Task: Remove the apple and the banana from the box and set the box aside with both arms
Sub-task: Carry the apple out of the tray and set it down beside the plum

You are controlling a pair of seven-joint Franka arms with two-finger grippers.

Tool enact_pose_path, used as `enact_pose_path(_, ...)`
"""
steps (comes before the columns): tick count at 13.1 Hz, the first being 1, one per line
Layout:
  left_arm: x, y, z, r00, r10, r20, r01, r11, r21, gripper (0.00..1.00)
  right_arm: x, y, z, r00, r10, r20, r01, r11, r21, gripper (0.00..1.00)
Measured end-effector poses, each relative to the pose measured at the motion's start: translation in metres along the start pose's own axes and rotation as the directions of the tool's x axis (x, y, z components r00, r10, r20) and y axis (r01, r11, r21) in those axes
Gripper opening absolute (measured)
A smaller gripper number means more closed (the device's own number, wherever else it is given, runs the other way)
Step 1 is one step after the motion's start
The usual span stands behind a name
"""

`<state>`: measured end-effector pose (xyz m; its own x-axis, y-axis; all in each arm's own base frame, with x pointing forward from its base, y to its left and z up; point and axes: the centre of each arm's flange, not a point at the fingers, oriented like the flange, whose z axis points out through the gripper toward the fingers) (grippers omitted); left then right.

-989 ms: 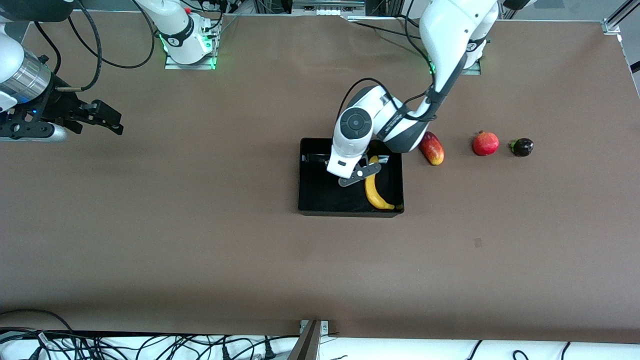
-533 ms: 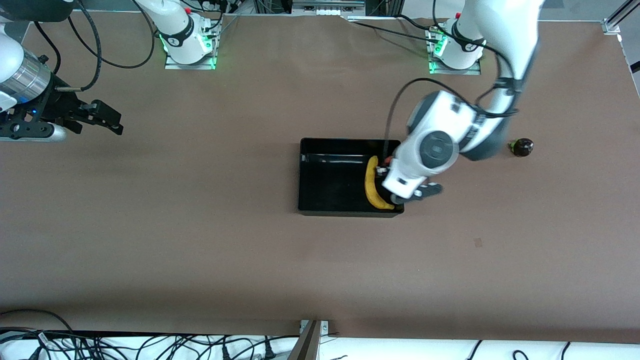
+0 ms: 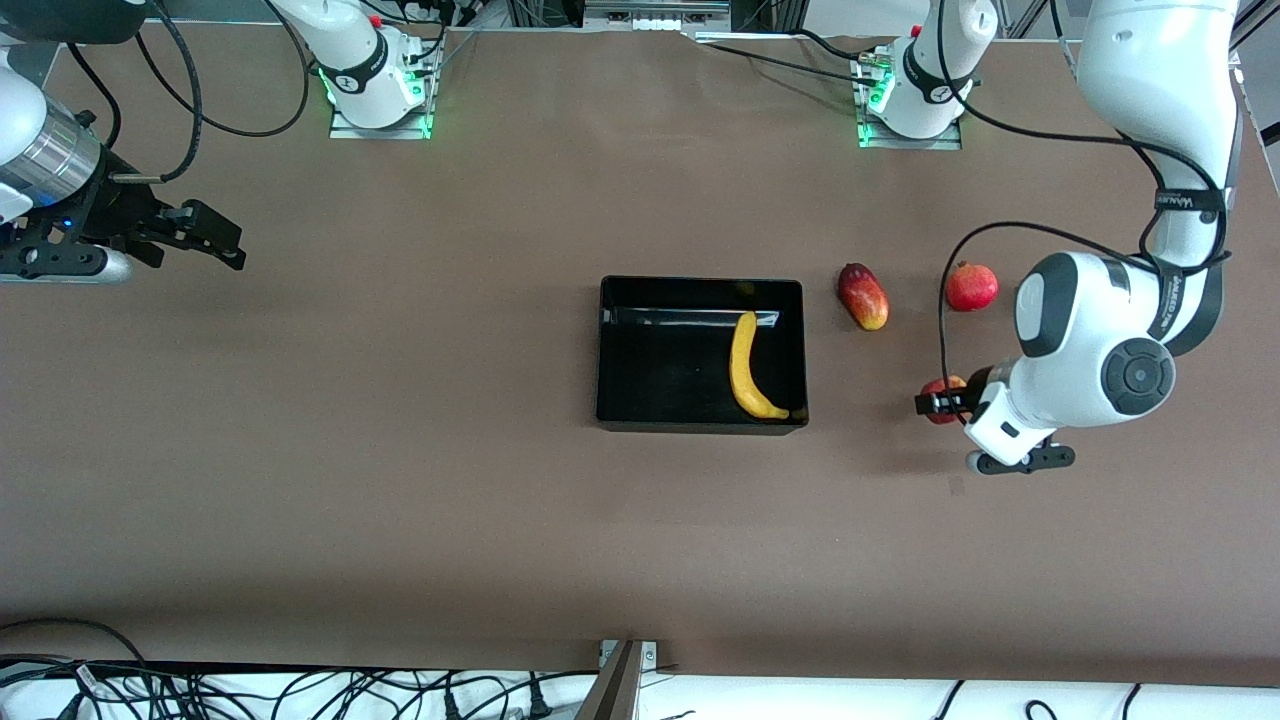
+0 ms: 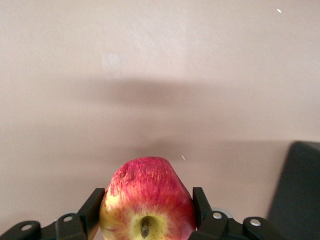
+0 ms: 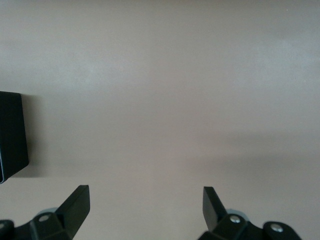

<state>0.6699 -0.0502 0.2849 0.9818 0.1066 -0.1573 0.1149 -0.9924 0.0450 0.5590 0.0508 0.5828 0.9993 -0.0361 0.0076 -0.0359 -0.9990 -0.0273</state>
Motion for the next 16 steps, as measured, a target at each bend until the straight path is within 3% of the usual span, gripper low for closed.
enact_pose_path(9, 0.033, -0.018, 0.085, 0.989, 0.064, -0.131, -0.054, 0.996, 0.076, 0.75, 0.0, 0.0, 0.0, 1.0, -0.001, -0.001, 0.001, 1.0, 0.0, 1.0)
enact_pose_path(10, 0.033, -0.018, 0.084, 0.989, 0.064, -0.133, -0.054, 0.996, 0.076, 0.75, 0.0, -0.001, -0.001, 1.0, -0.002, -0.006, 0.002, 1.0, 0.001, 1.0)
enact_pose_path(13, 0.032, -0.021, 0.092, 0.991, 0.059, -0.117, -0.05, 0.996, 0.079, 1.0, 0.003, -0.003, -0.003, 1.0, -0.004, -0.027, 0.004, 1.0, 0.003, 1.0)
enact_pose_path(16, 0.026, -0.015, 0.067, 0.998, 0.056, -0.028, -0.053, 0.995, 0.088, 1.0, 0.006, -0.003, -0.006, 0.999, -0.004, -0.036, 0.004, 1.0, 0.004, 1.0)
